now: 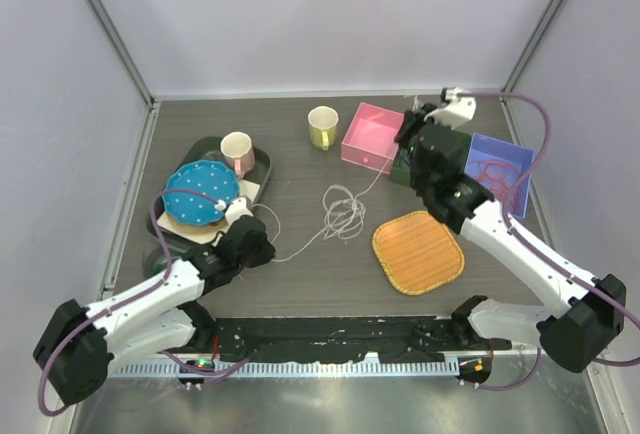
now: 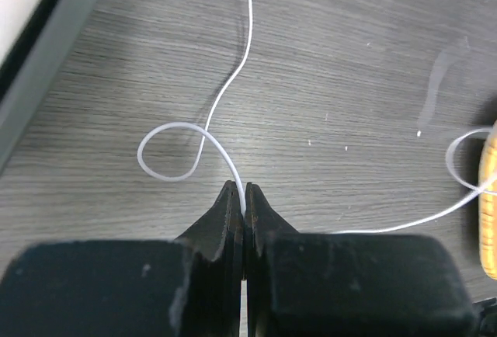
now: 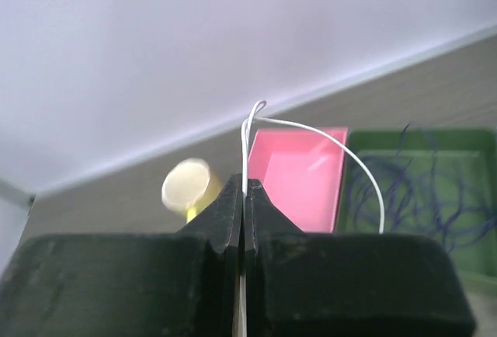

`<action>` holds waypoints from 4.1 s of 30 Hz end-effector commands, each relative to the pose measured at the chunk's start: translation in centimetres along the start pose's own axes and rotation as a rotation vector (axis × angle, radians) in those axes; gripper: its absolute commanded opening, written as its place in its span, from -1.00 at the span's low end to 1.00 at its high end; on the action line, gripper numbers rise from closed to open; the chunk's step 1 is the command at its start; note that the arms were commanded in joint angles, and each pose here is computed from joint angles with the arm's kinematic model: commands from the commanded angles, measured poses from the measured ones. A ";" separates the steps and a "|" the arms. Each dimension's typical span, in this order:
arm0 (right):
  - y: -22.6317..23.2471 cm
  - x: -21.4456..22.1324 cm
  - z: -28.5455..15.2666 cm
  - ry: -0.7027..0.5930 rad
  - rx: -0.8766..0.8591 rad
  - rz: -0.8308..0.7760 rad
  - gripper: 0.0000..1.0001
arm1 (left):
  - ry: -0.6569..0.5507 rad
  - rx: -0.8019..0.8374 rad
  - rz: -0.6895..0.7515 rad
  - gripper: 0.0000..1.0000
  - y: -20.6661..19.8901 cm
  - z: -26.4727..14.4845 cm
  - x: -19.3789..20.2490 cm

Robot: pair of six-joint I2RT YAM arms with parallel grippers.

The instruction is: Untangle the cables

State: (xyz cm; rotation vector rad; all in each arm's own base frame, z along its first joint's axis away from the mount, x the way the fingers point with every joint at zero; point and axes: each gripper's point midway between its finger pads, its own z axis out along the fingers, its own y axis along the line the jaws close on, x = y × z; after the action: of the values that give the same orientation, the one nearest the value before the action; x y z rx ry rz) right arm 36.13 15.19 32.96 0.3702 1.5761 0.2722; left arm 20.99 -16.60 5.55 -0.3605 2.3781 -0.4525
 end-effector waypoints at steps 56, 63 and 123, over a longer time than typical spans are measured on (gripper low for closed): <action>10.4 3.9 -6.9 0.305 -0.777 0.067 -0.99 | -0.486 0.114 -0.231 -0.99 0.4 -14.9 -12.6; 8.9 15.6 -8.7 0.551 -0.841 -0.133 -0.11 | -0.535 0.243 -0.178 -0.99 -3.6 -16.9 -15.4; 14.7 8.9 -2.6 0.019 -0.700 -0.472 -0.98 | -0.325 0.310 -0.168 1.00 -5.1 -14.0 -10.8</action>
State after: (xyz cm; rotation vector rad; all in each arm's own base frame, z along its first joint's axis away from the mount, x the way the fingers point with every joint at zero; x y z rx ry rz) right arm 28.01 37.40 20.83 -1.0137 1.4299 0.6193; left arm 20.04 -17.19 25.06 -0.3649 1.9700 -0.9022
